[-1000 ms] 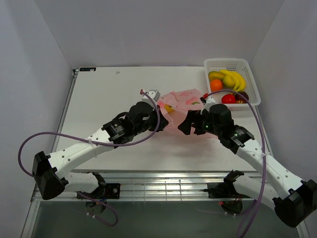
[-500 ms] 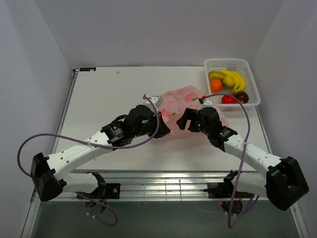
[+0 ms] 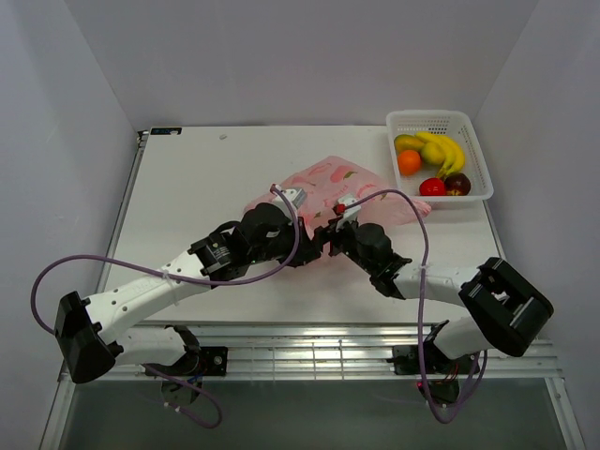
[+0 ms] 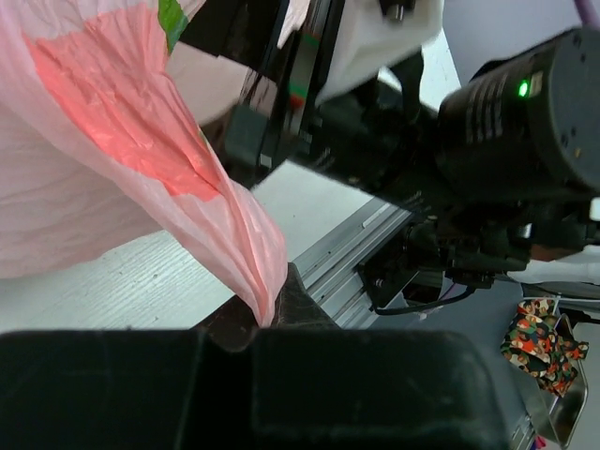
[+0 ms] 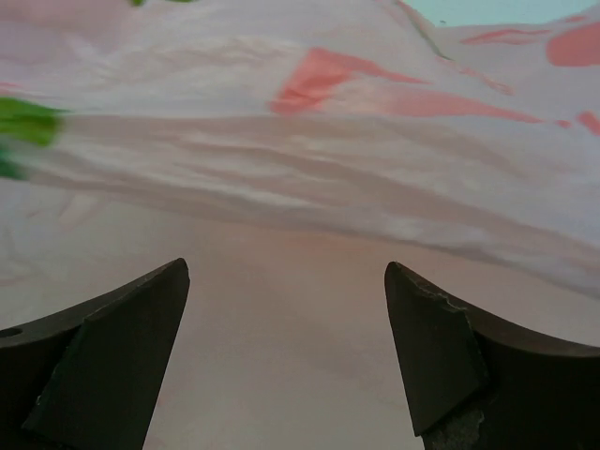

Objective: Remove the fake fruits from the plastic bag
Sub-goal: Take out the fake fruit from the plastic bag, then place the plastic bag at the center of the board, then place the fake fruit in the bin.

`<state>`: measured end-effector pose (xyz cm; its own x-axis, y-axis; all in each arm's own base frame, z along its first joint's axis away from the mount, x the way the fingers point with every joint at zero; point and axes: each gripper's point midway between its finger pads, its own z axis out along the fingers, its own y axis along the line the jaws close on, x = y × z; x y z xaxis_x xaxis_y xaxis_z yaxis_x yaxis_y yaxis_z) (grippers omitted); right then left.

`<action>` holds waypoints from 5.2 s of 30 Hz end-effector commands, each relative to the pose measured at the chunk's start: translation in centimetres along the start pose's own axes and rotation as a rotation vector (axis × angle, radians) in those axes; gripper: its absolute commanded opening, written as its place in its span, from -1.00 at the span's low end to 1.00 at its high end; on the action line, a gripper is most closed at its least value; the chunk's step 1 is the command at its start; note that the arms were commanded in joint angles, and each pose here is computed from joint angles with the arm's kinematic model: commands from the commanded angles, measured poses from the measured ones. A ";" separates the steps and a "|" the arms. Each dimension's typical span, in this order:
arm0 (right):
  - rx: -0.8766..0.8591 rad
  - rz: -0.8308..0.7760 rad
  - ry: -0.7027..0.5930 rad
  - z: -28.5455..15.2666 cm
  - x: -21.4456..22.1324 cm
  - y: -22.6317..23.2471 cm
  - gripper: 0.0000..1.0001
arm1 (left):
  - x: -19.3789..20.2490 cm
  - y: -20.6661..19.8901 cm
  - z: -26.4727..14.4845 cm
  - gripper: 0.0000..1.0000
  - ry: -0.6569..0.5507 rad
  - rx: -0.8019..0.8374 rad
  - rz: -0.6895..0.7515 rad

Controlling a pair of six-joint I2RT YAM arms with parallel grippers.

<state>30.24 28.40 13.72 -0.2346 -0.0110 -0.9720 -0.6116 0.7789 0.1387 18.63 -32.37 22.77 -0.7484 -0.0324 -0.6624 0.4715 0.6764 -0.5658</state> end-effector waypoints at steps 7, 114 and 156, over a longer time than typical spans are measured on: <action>-0.054 -0.040 -0.059 0.0 1.8 3.2 0.80 | -0.5 0.1 -1.7 -1.00 -0.037 -0.020 -0.021; -0.194 0.471 0.082 -4.9 -1.6 9.0 -0.69 | 1.8 8.3 -8.1 -1.00 -0.012 -0.425 -0.068; 0.579 0.203 0.051 -5.4 -16.4 -33.8 0.80 | -14.8 15.8 -13.0 0.96 -0.377 -0.763 -0.095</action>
<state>49.67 -1.39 21.97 -0.4065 0.1994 -0.8916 0.0163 0.9773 0.2112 30.37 -12.80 25.77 -0.6065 -0.1969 -0.7703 -0.1615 0.9792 -0.1231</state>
